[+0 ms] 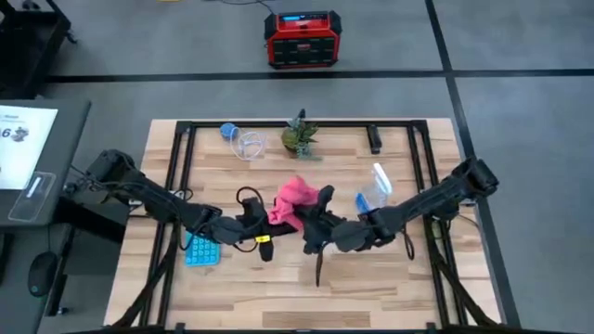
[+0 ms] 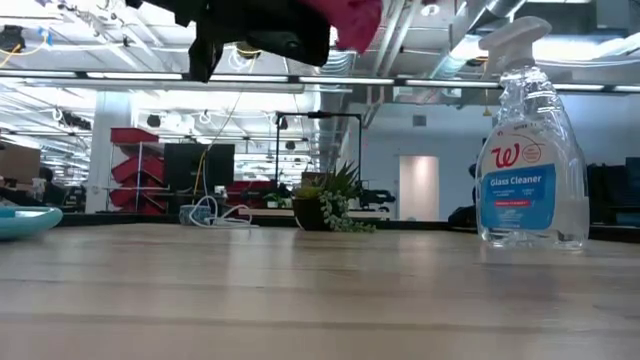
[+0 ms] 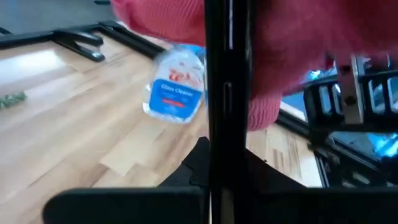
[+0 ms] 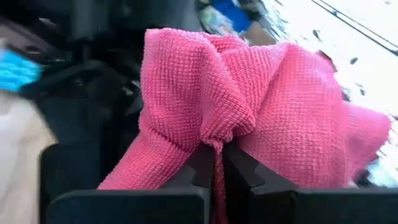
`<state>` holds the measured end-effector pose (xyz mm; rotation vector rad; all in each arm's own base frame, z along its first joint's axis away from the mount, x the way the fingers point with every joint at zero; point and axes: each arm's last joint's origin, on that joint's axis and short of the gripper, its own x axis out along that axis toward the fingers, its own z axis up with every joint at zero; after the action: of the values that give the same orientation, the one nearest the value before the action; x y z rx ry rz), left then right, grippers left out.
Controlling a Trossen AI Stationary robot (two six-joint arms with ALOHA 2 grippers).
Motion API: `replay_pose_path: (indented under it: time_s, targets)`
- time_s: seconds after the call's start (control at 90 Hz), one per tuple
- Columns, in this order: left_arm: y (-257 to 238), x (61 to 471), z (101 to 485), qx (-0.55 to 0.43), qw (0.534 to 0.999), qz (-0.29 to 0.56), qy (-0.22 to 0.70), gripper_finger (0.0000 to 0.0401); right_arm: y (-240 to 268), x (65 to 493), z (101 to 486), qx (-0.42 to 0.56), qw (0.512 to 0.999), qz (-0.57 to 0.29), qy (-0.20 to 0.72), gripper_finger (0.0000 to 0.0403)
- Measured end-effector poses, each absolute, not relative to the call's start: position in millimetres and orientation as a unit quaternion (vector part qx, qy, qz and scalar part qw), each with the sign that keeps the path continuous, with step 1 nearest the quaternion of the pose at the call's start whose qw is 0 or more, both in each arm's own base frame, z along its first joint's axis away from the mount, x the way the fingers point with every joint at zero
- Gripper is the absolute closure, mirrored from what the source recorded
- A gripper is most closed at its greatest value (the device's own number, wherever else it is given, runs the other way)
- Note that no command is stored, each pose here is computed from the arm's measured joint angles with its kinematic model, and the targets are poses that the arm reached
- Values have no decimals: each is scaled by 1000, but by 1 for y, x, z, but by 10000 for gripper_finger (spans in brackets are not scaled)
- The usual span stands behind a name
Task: Apply microfiber cloth
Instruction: Wipe the back of the cellphone with a microfiber cloth
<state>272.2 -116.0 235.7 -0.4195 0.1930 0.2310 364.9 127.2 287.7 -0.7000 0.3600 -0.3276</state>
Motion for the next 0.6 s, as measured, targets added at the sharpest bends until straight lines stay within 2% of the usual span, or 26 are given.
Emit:
replay_pose_path:
  time_s: [0.1, 0.2, 0.433, 0.6]
  targets:
    - [-116, 272, 236, -204, 968, 111, 95, 397, 131, 370, 270, -349, 910, -99, 200, 403]
    - [-116, 272, 233, -196, 968, 116, 105, 397, 131, 373, 262, -360, 905, -78, 214, 403]
    - [-115, 273, 238, -214, 965, 123, 84, 397, 130, 377, 284, -349, 909, -173, 148, 403]
    - [-117, 273, 237, -210, 967, 109, 92, 397, 132, 378, 276, -362, 914, -82, 164, 403]
